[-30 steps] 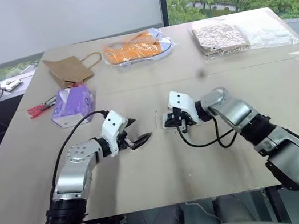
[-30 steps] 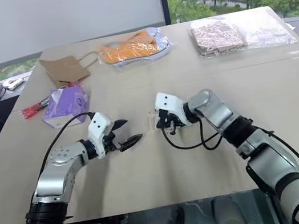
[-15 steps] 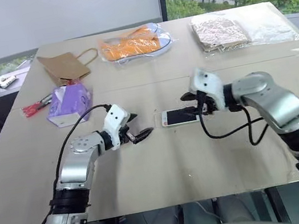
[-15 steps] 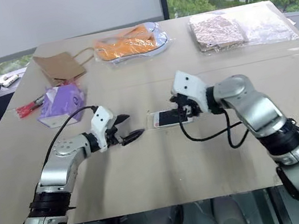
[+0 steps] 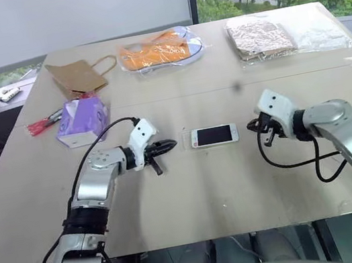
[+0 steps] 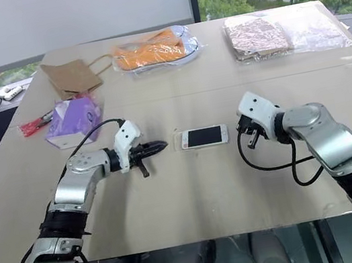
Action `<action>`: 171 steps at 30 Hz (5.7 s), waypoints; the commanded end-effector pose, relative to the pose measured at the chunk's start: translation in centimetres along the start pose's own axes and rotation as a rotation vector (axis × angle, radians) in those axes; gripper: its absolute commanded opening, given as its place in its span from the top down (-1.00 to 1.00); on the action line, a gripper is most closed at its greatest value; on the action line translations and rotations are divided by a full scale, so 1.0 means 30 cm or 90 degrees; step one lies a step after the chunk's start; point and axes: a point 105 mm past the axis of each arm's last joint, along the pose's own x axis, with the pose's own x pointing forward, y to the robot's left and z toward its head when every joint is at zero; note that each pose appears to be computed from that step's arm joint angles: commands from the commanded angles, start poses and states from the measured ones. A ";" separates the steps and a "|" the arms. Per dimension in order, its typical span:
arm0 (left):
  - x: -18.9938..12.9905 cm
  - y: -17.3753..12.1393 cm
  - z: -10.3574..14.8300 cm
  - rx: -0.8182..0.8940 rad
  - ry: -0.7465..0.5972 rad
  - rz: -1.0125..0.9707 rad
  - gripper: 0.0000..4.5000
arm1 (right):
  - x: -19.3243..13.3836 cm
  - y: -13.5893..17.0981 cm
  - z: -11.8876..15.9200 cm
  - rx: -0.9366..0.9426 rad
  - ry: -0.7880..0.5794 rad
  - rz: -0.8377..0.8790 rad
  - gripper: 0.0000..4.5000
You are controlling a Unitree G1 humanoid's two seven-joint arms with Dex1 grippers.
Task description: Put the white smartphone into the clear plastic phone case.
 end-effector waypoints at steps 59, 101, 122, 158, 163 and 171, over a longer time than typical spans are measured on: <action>0.038 -0.112 0.053 -0.057 0.068 -0.124 0.99 | 0.116 0.025 0.129 -0.194 -0.058 0.010 1.00; -0.012 -0.053 0.072 -0.099 -0.026 0.005 0.99 | 0.171 0.144 0.172 -0.223 -0.102 0.094 1.00; 0.089 -0.070 0.145 -0.075 -0.074 -0.088 0.99 | -0.006 0.073 0.179 -0.028 -0.188 0.036 1.00; 0.048 -0.093 0.034 -0.101 -0.021 -0.045 0.99 | 0.264 0.146 -0.106 0.122 0.110 0.219 1.00; 0.057 -0.068 0.037 -0.146 -0.033 -0.017 0.99 | 0.176 0.059 0.151 0.111 -0.139 0.165 1.00; 0.065 -0.072 0.017 -0.149 -0.014 -0.018 0.99 | 0.233 0.006 0.158 0.128 -0.111 0.086 1.00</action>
